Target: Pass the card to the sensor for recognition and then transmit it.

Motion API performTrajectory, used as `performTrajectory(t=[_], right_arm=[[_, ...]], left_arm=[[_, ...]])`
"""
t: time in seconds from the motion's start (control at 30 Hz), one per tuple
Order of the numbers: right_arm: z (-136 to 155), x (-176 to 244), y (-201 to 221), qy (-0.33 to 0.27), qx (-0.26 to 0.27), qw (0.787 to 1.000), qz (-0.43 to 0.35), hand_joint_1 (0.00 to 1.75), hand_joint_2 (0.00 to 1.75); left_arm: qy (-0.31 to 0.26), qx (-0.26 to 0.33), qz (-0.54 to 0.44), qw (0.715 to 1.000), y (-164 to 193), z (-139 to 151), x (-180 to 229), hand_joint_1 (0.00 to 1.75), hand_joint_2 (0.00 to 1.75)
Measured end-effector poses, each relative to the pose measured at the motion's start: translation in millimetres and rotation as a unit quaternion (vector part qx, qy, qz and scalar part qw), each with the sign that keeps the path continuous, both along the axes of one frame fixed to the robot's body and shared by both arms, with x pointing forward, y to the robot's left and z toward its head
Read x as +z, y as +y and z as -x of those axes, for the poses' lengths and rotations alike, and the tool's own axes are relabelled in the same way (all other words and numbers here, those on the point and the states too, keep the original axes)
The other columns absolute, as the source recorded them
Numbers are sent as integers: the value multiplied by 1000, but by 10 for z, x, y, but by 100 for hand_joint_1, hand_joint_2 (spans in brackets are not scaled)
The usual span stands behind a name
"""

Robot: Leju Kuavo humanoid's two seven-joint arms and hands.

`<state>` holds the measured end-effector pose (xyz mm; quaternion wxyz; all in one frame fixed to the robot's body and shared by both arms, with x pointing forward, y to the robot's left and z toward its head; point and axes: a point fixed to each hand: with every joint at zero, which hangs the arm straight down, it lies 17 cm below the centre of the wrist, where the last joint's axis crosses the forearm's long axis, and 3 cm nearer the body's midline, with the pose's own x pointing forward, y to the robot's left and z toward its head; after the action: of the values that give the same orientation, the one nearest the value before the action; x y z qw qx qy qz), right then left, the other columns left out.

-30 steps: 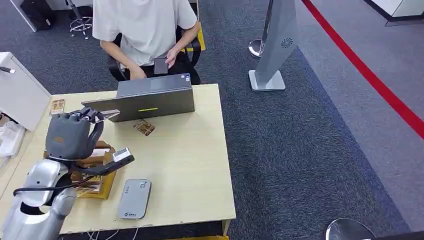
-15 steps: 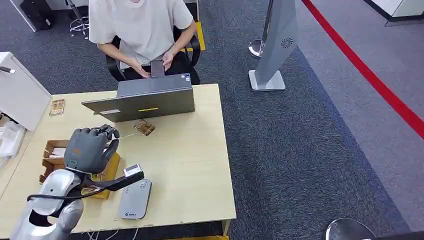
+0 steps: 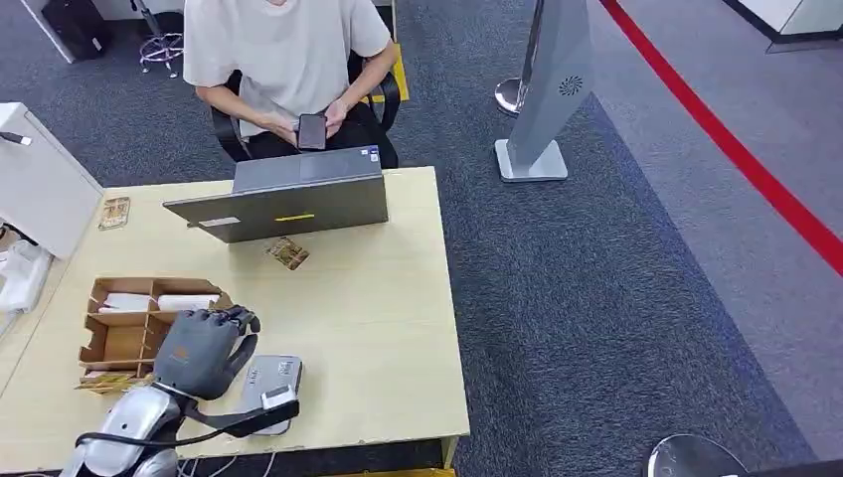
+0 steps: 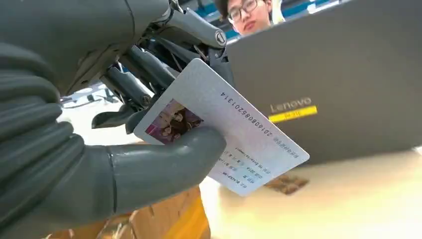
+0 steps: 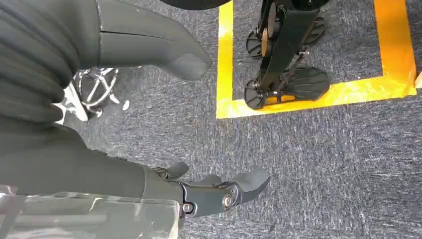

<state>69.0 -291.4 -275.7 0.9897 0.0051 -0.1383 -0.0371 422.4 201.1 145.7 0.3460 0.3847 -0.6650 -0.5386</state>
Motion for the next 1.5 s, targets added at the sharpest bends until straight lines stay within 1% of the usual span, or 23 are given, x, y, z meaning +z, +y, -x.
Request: performTrajectory(t=[0.17,0.63,0.87,1.17,1.5], right_arm=[[-2,2,-2,-1,1,1000,0,0,175],[20,-3,18,3,9,1000,-1,0,175],[20,-3,21,3,9,1000,-1,0,175],[35,-6,25,5,17,1000,0,0,175],[50,-10,23,8,23,1000,2,0,175]], left_arm=[[26,-9,-4,1000,-47,91,-164,175,175],[60,-22,-14,998,-119,244,-436,175,175],[68,-24,-17,997,-123,268,-496,175,175],[100,-20,-17,995,-123,366,-710,175,175],[118,-15,-19,993,-80,373,-790,175,175]])
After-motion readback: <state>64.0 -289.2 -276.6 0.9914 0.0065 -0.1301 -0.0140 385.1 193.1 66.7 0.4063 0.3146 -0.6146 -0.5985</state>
